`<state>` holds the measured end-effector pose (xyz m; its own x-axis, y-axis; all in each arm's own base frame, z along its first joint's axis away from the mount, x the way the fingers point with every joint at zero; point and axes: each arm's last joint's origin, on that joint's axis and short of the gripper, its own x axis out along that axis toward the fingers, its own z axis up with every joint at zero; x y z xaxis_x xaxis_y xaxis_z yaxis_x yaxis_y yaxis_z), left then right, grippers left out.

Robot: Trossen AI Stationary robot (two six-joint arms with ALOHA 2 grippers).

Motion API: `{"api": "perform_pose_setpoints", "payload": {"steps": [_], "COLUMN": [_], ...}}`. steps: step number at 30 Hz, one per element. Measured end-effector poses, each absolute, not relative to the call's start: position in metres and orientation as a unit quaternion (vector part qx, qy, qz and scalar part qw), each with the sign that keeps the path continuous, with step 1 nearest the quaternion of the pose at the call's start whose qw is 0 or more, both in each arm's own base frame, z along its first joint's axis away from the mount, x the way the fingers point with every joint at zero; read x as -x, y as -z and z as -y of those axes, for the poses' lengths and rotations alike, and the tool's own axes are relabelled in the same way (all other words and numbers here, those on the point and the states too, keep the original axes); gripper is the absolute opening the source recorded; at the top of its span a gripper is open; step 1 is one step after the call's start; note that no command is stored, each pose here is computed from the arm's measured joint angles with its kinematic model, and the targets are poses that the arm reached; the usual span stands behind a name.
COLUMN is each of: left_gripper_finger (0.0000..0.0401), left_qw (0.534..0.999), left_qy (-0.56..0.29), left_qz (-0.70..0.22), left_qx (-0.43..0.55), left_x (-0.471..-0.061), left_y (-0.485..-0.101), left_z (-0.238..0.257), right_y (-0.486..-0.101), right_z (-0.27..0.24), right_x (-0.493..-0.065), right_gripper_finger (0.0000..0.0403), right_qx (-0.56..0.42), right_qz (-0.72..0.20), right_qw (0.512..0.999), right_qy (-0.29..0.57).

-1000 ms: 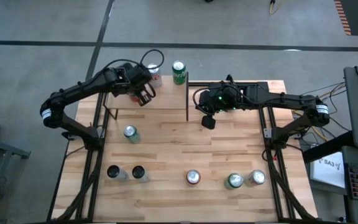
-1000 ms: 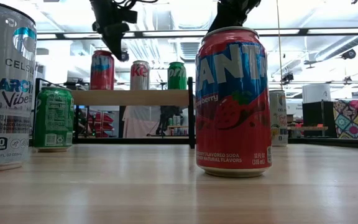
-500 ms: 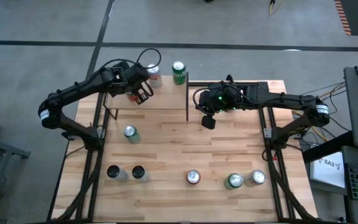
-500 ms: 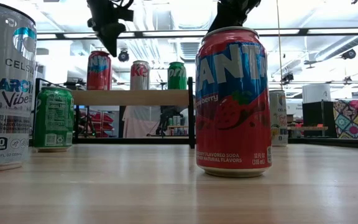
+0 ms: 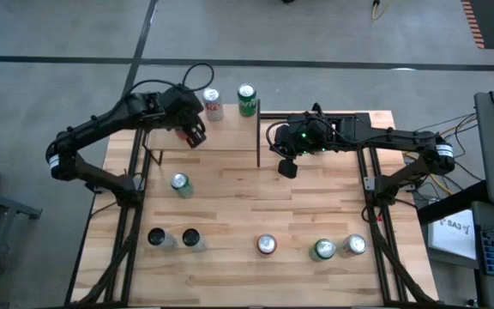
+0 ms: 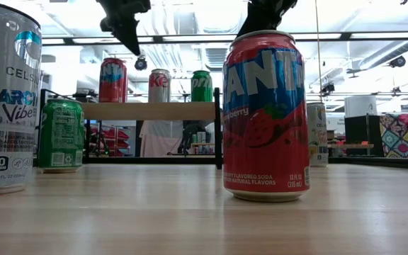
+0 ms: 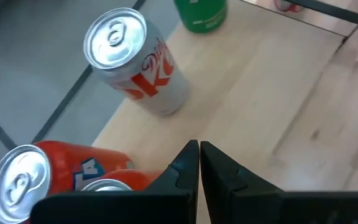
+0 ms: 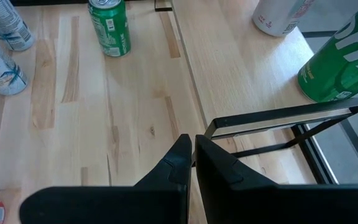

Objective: Place canned beverage on shelf
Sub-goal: Put the top red soda can aligned with the other red soda can on the shelf

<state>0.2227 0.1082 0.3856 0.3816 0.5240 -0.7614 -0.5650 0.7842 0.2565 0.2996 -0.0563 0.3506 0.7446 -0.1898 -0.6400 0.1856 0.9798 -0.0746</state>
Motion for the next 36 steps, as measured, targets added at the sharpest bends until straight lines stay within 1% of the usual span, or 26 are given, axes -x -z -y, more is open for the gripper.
{"api": "perform_pose_setpoints", "payload": {"steps": [10, 21, 28, 36], "left_gripper_finger": [0.0, 0.0, 0.0, 0.0], "left_qw": [0.803, 0.794, 0.771, 0.765], "left_qy": [-0.365, -0.364, -0.384, -0.393], "left_qz": [-0.472, -0.487, -0.509, -0.51], "left_qx": [0.001, -0.001, -0.015, -0.013], "left_x": [-0.233, -0.234, -0.233, -0.232], "left_y": [-0.375, -0.369, -0.355, -0.352], "left_z": [-0.115, -0.116, -0.117, -0.118], "right_y": [-0.35, -0.35, -0.35, -0.35], "right_z": [0.056, 0.056, 0.056, 0.056], "right_x": [-0.3, -0.3, -0.3, -0.3], "right_gripper_finger": [0.0012, 0.0012, 0.0012, 0.0012], "right_qx": [-0.003, -0.005, -0.005, -0.006], "right_qz": [-0.343, -0.343, -0.343, -0.343], "right_qw": [0.934, 0.933, 0.933, 0.933], "right_qy": [0.102, 0.103, 0.103, 0.104]}}
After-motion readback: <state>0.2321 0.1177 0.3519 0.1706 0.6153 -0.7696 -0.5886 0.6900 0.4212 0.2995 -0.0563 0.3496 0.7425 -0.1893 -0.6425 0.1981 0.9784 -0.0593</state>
